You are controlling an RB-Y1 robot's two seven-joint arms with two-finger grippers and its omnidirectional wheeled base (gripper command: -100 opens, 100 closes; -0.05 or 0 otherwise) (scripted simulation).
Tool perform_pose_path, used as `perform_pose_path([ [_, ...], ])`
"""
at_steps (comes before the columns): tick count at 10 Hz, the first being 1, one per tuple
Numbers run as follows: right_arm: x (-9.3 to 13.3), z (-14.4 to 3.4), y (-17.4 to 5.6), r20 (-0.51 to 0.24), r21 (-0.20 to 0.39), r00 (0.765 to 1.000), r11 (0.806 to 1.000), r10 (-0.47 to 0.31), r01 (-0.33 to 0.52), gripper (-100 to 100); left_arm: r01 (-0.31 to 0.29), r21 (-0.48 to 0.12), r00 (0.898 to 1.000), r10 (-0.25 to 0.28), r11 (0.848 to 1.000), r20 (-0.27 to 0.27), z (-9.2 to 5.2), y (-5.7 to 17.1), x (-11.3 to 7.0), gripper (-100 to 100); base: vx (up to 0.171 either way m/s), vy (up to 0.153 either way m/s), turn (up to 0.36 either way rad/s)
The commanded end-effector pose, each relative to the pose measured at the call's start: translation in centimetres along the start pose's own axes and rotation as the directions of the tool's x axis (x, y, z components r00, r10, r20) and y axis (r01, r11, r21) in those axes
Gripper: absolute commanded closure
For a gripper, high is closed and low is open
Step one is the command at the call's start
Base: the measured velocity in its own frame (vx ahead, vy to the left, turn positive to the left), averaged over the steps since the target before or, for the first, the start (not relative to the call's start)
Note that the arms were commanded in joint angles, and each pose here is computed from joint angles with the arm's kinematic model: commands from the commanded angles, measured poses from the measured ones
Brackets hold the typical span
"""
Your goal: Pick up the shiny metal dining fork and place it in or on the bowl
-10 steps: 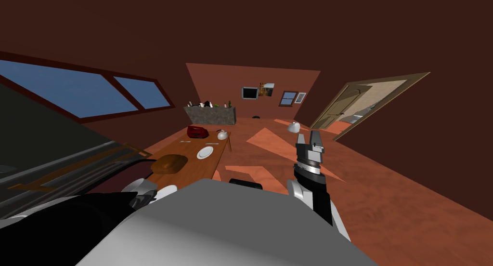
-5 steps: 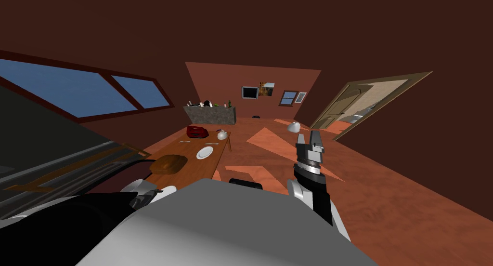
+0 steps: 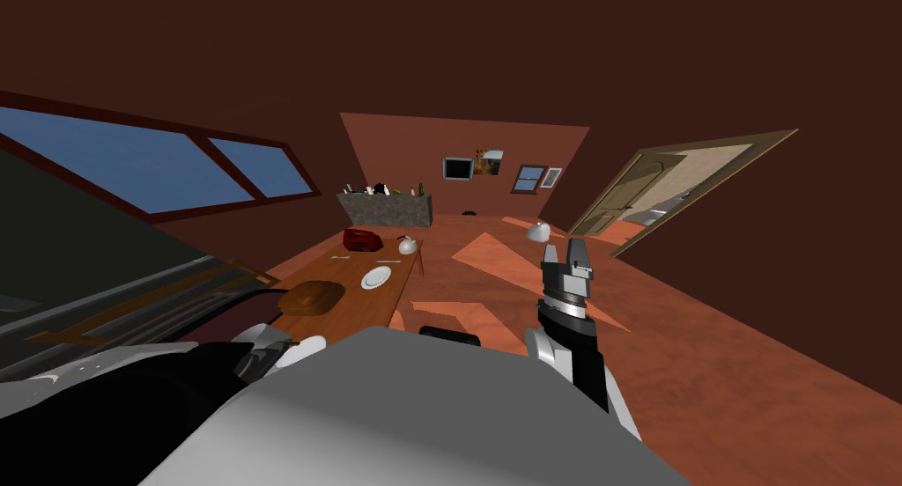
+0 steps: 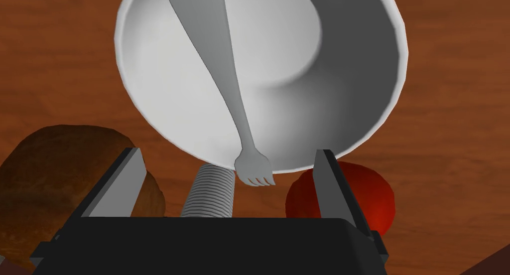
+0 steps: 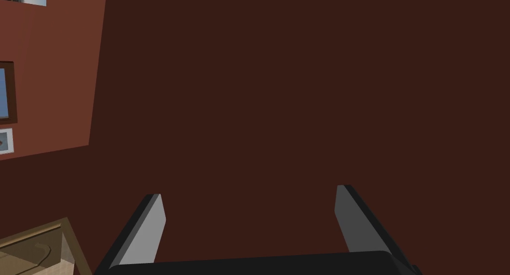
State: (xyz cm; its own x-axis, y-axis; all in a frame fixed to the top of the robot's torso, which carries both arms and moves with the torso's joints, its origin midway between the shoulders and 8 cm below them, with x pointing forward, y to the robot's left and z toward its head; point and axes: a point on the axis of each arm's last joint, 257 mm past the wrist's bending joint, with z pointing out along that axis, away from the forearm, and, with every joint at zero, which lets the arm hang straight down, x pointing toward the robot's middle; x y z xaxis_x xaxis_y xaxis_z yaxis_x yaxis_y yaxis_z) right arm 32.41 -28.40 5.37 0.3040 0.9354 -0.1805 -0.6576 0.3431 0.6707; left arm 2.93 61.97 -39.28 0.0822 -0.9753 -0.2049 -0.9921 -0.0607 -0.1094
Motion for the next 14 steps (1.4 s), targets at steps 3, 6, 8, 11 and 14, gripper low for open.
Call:
perform_pose_path([
  [3, 0.0, 0.0, 0.0, 0.000, 0.000, 1.000, 1.000, 0.000, 0.000, 0, -0.004, -0.001, 1.000, 0.004, 1.000, -0.002, -1.7, -1.7, -0.4, -100, -0.028, 0.000, 0.013],
  [6, 0.0, 0.0, 0.0, 0.000, 0.000, 1.000, 1.000, 0.000, 0.000, 0, -0.008, -0.003, 1.000, 0.008, 1.000, -0.004, -2.6, -2.6, -0.4, -100, -0.018, 0.002, 0.009],
  [8, 0.0, 0.0, 0.0, 0.000, 0.000, 1.000, 1.000, 0.000, 0.000, 0, -0.009, -0.004, 1.000, 0.009, 1.000, -0.003, -2.8, -2.7, -0.4, -100, -0.019, 0.001, 0.007],
  [11, 0.0, 0.0, 0.0, 0.000, 0.000, 1.000, 1.000, 0.000, 0.000, 0, -0.008, -0.003, 1.000, 0.008, 1.000, -0.004, -2.8, -2.8, -0.4, 0, 0.000, 0.000, 0.000],
  [14, 0.0, 0.0, 0.0, 0.000, 0.000, 1.000, 1.000, 0.000, 0.000, 0, -0.008, -0.003, 1.000, 0.008, 1.000, -0.004, -2.8, -2.8, -0.4, 0, 0.000, 0.000, 0.000],
])
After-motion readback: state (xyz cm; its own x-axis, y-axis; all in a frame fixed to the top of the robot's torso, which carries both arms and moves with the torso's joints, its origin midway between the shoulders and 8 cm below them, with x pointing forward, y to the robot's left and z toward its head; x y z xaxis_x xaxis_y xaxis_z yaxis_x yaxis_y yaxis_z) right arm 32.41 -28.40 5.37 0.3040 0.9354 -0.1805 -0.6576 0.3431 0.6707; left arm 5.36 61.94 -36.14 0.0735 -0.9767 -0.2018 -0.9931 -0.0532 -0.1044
